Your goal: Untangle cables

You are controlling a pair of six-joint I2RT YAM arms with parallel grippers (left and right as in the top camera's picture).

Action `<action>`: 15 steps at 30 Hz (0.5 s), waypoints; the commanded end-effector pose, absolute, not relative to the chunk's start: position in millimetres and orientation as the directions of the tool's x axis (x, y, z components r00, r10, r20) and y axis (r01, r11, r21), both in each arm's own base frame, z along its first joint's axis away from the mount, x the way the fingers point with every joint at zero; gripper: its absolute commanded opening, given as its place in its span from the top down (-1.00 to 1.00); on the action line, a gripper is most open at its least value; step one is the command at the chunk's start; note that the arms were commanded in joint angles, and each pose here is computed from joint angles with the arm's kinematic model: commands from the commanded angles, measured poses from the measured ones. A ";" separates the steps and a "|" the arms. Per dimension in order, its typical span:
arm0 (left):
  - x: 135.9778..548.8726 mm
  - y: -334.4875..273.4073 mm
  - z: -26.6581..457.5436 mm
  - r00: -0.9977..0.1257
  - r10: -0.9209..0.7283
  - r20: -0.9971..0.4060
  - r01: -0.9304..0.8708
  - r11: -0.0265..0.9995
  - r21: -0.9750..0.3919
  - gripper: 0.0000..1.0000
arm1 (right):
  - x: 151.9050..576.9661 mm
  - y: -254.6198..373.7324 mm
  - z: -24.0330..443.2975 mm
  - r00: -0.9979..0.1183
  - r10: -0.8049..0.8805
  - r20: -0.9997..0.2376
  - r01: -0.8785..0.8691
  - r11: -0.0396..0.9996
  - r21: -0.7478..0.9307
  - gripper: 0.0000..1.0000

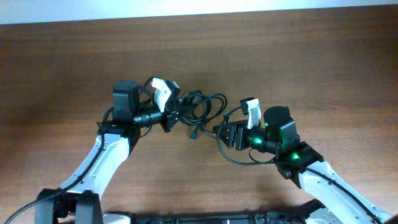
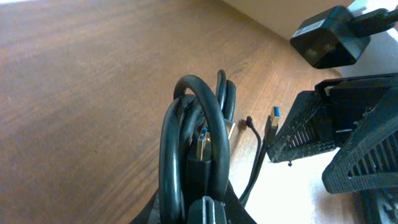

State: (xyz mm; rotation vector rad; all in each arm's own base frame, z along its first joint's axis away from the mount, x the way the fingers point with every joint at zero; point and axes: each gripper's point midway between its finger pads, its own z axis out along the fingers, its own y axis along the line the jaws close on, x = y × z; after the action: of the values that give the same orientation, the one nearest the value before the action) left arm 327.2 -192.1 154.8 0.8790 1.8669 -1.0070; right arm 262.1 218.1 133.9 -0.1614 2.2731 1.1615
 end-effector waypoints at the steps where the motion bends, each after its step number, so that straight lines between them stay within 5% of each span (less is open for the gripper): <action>1: 323.3 -196.7 170.1 -0.268 0.214 -0.939 0.916 0.358 -0.180 1.00 | 260.2 221.1 135.8 -0.826 0.133 -0.548 -0.370 0.605 0.705 -0.18; 15: 323.1 -193.6 161.0 -0.280 0.245 -0.928 0.909 0.378 -0.175 1.00 | 266.2 216.4 133.6 -0.813 0.150 -0.562 -0.356 0.635 0.685 -0.35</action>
State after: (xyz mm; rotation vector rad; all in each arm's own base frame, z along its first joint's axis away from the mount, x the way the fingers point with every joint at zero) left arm 323.3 -194.7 157.9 1.0076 1.7579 -0.9531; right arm 263.5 216.7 132.8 -0.1549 2.2746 1.1460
